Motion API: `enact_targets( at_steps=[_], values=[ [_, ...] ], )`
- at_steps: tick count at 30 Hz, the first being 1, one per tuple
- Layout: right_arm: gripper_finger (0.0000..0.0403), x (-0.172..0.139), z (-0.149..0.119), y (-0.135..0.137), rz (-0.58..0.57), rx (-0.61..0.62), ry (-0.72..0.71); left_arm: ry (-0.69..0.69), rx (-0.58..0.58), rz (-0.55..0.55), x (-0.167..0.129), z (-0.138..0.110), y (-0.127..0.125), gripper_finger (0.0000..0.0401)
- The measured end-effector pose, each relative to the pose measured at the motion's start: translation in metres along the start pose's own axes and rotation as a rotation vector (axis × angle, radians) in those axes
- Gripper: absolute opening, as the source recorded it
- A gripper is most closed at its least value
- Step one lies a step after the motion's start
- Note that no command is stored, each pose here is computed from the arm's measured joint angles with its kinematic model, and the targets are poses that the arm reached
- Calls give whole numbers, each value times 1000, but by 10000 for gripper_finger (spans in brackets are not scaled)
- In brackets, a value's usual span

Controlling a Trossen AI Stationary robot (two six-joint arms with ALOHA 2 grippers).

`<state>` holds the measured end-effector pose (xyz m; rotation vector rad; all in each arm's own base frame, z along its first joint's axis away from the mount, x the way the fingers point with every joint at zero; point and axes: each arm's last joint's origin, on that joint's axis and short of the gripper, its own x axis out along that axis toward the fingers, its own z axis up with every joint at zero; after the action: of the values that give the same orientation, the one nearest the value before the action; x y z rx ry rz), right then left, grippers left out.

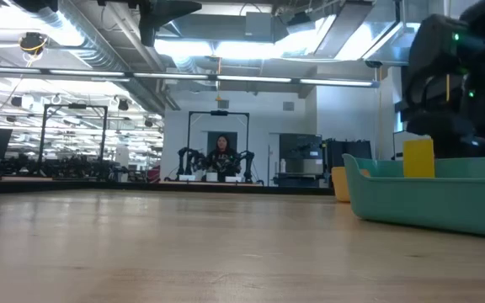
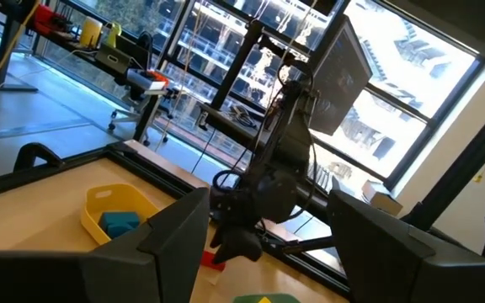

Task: Sort & place blocks by color
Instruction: Put the red block into the blue bin

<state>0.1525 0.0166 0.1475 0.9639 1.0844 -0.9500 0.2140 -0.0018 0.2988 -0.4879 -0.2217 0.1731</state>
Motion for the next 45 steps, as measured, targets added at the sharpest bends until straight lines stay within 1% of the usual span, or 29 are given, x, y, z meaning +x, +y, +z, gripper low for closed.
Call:
enact_targets(
  at_steps=[5, 14, 16, 18, 20, 26, 27, 29, 31, 36, 42, 45],
  values=[
    [264, 6, -1, -7, -27, 0, 6, 0, 0, 0, 0, 0, 0, 234],
    [263, 9, -2, -9, -32, -1, 12, -3, 0, 7, 0, 0, 0, 234],
    [257, 9, -2, -9, -32, 0, 13, -3, 0, 7, 0, 0, 0, 234],
    [241, 9, -2, -9, -32, -1, 13, -3, -3, 7, 0, 0, 0, 234],
    [216, 9, -2, -9, -32, -1, 12, -6, -4, 5, 0, 0, 0, 234],
    [101, 8, -2, -8, -31, -5, 11, -16, -8, 0, 0, 1, 0, 234],
    [91, 8, -2, -8, -28, -7, 11, -15, -8, -1, 0, 1, 0, 234],
    [90, 6, -2, -7, -21, -34, 12, -8, -8, -15, 0, 1, -1, 234],
    [90, 0, -1, -2, 12, -71, 7, -5, -8, -23, 0, 1, -1, 234],
    [90, -30, -1, 17, 167, -153, -29, -4, -8, -24, 0, 1, -1, 234],
    [90, -75, 4, 40, 349, -221, -190, -4, -8, -24, 0, 1, -1, 234],
    [90, -89, 6, 51, 431, -253, -234, 7, -7, -44, 0, 1, -2, 234]
  ],
)
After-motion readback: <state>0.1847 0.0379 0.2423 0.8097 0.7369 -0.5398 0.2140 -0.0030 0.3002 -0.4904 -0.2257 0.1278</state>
